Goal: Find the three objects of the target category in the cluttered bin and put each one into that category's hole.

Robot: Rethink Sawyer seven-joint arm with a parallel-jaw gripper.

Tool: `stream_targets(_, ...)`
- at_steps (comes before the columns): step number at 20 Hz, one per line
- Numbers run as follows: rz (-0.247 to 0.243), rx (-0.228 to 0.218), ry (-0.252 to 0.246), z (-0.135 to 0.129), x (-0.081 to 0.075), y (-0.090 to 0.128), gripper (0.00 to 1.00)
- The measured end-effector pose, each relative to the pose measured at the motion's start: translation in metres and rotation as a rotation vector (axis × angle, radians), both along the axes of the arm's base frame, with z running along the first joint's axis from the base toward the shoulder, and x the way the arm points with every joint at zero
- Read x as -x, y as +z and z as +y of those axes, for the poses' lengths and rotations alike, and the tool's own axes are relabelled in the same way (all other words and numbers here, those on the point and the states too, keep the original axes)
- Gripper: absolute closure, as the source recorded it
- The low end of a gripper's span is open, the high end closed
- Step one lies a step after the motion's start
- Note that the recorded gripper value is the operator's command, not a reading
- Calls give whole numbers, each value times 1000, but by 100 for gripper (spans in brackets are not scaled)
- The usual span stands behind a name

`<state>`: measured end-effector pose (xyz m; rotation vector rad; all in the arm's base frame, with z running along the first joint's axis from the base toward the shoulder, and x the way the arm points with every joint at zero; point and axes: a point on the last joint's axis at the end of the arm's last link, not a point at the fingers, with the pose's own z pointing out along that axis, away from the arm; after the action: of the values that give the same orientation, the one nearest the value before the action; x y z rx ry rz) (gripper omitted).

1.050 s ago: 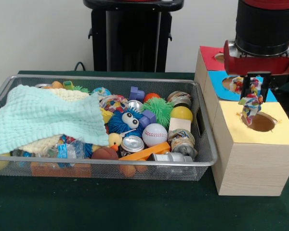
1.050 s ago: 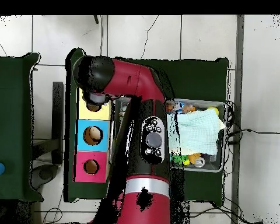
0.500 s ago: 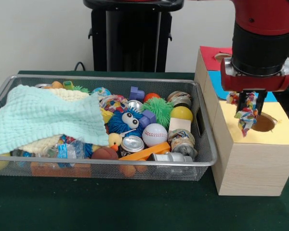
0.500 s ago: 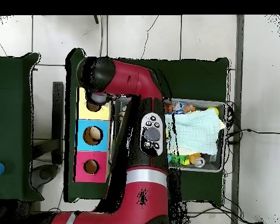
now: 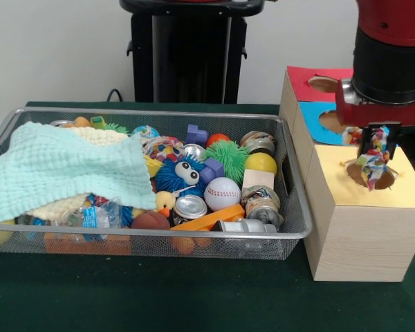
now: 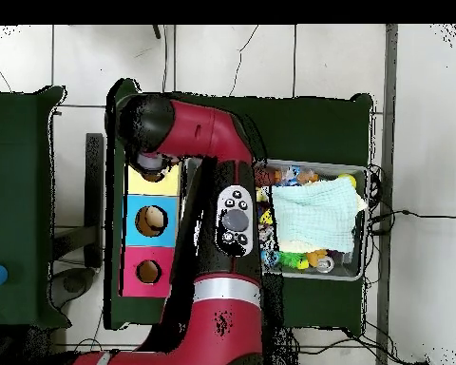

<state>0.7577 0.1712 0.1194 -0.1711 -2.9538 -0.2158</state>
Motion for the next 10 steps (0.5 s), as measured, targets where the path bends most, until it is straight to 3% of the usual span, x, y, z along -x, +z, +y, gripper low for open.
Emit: stream_targets(10, 8, -20, 16, 27, 10, 9, 100)
